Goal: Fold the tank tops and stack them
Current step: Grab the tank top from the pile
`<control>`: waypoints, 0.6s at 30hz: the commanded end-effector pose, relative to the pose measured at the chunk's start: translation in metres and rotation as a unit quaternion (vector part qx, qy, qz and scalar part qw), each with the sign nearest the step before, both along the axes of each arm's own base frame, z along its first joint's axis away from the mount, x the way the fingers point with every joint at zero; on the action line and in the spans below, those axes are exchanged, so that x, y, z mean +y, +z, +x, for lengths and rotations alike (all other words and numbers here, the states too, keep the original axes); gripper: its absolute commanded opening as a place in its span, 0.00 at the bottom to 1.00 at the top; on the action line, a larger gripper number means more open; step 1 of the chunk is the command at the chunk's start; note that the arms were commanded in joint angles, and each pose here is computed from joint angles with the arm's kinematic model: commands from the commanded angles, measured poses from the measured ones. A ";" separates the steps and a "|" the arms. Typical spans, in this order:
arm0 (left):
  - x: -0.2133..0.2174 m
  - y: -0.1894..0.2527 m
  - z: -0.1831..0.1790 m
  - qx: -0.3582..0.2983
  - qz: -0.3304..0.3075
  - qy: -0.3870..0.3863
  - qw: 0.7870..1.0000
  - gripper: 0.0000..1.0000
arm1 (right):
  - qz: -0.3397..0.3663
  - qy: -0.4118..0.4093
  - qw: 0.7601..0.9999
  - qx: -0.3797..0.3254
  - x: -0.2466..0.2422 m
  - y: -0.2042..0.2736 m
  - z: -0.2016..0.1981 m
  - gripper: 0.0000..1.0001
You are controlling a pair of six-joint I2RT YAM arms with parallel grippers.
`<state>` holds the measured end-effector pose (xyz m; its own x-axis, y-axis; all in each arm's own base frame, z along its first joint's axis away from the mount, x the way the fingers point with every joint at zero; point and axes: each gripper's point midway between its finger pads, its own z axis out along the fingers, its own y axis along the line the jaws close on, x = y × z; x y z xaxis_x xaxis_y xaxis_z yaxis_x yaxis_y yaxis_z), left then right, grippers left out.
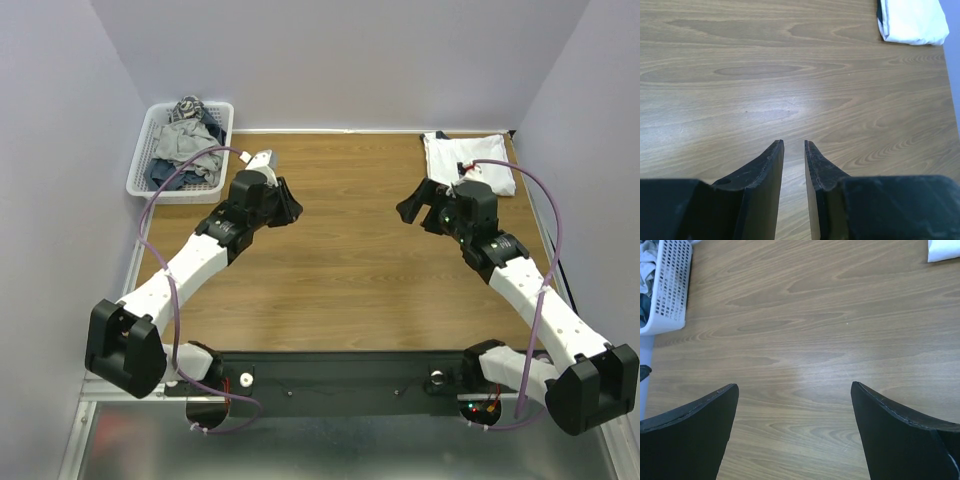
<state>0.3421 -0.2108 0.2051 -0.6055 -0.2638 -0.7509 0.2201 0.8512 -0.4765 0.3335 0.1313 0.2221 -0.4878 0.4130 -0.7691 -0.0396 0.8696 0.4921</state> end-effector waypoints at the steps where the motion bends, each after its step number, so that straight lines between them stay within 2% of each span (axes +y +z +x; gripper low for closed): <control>1: -0.002 0.036 0.010 -0.037 -0.022 0.014 0.999 0.35 | -0.005 0.026 1.000 -0.013 0.003 0.008 -0.004 1.00; 4: 0.004 0.039 0.018 -0.037 -0.018 0.037 0.998 0.35 | -0.011 0.030 0.999 -0.006 0.004 0.006 -0.005 1.00; 6: 0.021 0.040 0.034 -0.035 0.003 0.089 0.995 0.35 | -0.011 0.033 0.999 -0.003 0.004 0.006 -0.006 1.00; 8: 0.057 0.051 0.058 -0.025 0.008 0.159 0.987 0.35 | -0.006 0.041 0.999 -0.002 0.007 0.007 -0.008 1.00; 10: 0.079 0.047 0.078 -0.007 -0.007 0.196 0.980 0.35 | -0.002 0.050 0.999 0.001 0.010 0.005 -0.011 1.00; 12: 0.109 0.055 0.098 -0.014 -0.024 0.245 0.969 0.35 | -0.002 0.052 0.999 0.004 0.011 0.003 -0.011 1.00; 14: 0.154 0.055 0.120 -0.021 -0.013 0.318 0.948 0.35 | 0.002 0.059 0.998 0.011 0.014 -0.001 -0.013 1.00; 15: 0.184 0.054 0.127 -0.024 0.001 0.367 0.930 0.38 | 0.004 0.063 0.998 0.013 0.015 -0.001 -0.013 1.00; 18: 0.221 0.043 0.155 -0.017 0.015 0.417 0.909 0.48 | 0.012 0.080 0.997 0.016 0.021 -0.002 -0.016 1.00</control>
